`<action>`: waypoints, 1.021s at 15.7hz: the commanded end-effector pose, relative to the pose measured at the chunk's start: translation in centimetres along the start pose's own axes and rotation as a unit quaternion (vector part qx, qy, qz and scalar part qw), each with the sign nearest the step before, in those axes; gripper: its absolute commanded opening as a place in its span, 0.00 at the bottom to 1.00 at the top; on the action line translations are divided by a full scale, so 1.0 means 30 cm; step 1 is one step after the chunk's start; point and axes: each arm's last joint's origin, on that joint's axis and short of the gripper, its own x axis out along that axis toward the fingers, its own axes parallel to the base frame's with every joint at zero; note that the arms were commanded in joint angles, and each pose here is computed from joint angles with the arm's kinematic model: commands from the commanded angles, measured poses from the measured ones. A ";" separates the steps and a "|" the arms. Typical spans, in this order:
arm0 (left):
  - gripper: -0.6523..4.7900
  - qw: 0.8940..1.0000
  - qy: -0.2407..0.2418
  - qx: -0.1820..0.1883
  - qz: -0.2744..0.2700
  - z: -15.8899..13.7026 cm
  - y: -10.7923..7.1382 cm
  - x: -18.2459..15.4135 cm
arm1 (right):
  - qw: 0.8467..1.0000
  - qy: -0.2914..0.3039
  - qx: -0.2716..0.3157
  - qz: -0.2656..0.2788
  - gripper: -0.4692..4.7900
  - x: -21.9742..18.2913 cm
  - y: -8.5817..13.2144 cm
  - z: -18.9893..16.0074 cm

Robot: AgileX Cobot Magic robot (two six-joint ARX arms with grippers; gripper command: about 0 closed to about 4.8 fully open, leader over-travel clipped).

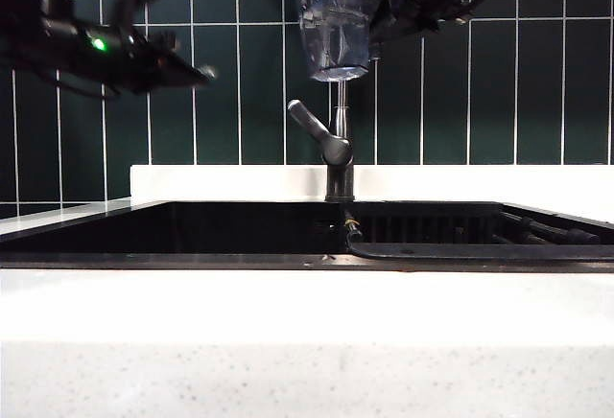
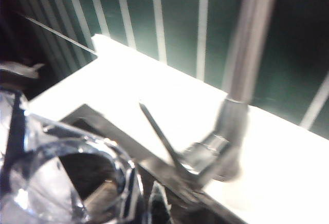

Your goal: Pick up the mug next to the sink, go to the faucet to get some water, pour the water into the sink, and finally put the mug back to its place.

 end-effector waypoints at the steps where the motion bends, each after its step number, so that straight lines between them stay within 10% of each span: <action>1: 0.11 0.996 -0.011 0.012 0.084 0.020 -0.127 -0.115 | 0.999 -0.046 -0.019 -0.022 0.08 -0.013 -0.004 0.017; 6: 0.11 0.993 -0.028 0.029 0.115 0.028 -0.336 -0.234 | 0.988 -0.112 -0.033 -0.102 0.08 -0.097 0.020 -0.113; 10: 0.11 0.996 -0.021 0.025 0.087 0.028 -0.372 -0.277 | 0.984 -0.060 -0.073 -0.153 0.08 -0.170 0.005 -0.240; 16: 0.11 0.996 -0.033 0.018 0.087 0.040 -0.421 -0.371 | 0.927 0.051 -0.269 -0.258 0.08 -0.249 0.020 -0.236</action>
